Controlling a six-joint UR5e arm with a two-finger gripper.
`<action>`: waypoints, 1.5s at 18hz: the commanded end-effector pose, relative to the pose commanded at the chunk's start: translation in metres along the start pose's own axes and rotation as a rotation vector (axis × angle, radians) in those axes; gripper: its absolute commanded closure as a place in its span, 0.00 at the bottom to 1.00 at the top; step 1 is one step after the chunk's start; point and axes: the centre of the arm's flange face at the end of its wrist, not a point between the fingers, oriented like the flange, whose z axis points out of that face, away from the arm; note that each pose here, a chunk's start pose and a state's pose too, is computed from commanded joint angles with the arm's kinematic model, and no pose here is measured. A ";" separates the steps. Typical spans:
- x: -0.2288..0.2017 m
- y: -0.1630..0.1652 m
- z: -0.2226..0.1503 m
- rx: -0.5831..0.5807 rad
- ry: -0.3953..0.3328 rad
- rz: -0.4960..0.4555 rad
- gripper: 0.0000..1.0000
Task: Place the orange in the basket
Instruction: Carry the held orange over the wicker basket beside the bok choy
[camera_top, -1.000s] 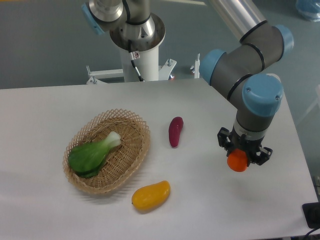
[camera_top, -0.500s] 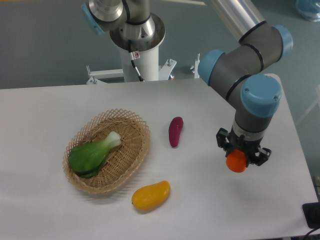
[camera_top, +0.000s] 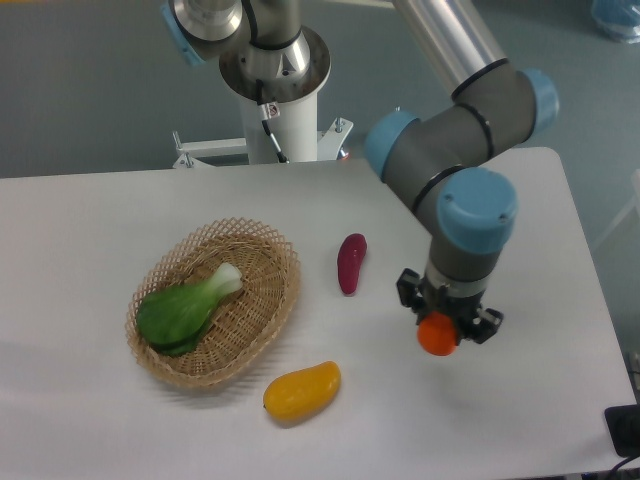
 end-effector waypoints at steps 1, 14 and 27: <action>0.008 -0.009 0.002 -0.001 0.003 -0.003 0.51; 0.123 -0.108 -0.002 0.013 0.013 0.056 0.51; 0.230 -0.137 0.024 -0.026 -0.015 0.169 0.44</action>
